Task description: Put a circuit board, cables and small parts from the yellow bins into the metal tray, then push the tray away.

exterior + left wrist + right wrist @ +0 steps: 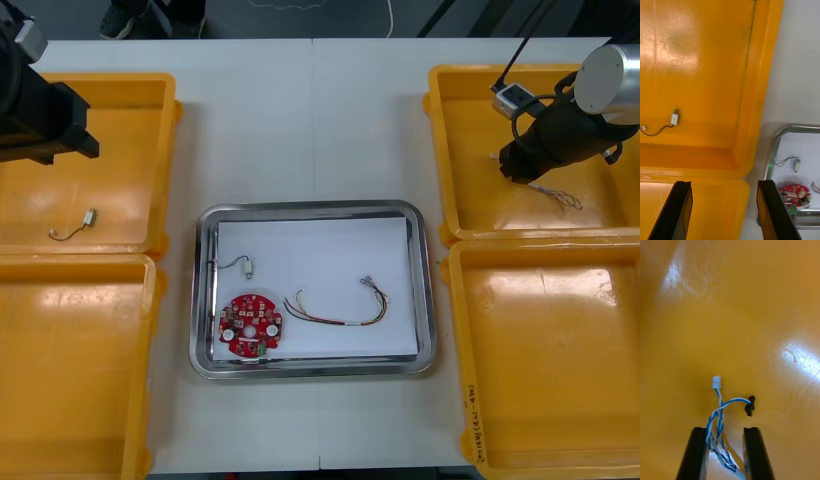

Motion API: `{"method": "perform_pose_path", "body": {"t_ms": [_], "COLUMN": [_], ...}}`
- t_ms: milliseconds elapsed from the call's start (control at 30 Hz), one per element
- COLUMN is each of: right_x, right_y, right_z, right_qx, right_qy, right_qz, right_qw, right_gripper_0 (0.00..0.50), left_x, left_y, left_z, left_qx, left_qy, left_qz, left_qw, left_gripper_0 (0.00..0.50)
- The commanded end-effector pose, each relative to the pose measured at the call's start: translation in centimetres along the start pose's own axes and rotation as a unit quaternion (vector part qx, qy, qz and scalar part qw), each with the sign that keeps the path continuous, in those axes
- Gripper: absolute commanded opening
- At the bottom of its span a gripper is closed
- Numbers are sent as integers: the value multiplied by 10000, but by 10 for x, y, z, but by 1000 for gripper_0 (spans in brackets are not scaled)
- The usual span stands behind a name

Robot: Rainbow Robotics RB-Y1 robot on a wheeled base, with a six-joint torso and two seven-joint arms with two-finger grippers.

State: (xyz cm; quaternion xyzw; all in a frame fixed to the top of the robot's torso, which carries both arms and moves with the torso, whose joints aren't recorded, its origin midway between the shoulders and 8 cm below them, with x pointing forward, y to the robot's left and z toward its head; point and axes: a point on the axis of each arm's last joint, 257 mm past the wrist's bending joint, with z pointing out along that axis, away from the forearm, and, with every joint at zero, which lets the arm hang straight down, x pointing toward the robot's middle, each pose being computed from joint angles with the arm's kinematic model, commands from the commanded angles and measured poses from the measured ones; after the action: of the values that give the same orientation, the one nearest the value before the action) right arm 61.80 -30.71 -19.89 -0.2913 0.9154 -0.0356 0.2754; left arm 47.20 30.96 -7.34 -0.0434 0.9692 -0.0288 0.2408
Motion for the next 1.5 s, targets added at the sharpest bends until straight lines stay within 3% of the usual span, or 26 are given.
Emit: {"method": "perform_pose_path", "body": {"t_ms": [33,233,567,900,1267,1500], "right_x": [-31,-28,-20,0,16,27], "right_y": [-4,-10,-21,-29,-37,-35], "right_z": [-17,-20,-31,-45,-42,-31], "right_qx": [184,220,213,25,66,69], "right_qy": [-184,-139,-70,177,327,358], "right_qz": [-406,-456,-867,-1449,-1901,-1990], "right_qw": [9988,9986,9960,9893,9812,9793], "right_gripper_0": [500,500,500,500,500,500], "left_x": [-23,-30,-45,-39,-28,-27], "left_y": [40,64,92,98,83,72], "left_z": [-26,-23,3,28,62,85], "left_qx": [-276,-335,-246,-440,-164,-17], "left_qy": [-132,-89,-90,60,303,315], "left_qz": [394,607,899,994,748,620], "left_qw": [9988,9976,9956,9941,9966,9976], "left_gripper_0": [500,500,500,500,500,500]}}
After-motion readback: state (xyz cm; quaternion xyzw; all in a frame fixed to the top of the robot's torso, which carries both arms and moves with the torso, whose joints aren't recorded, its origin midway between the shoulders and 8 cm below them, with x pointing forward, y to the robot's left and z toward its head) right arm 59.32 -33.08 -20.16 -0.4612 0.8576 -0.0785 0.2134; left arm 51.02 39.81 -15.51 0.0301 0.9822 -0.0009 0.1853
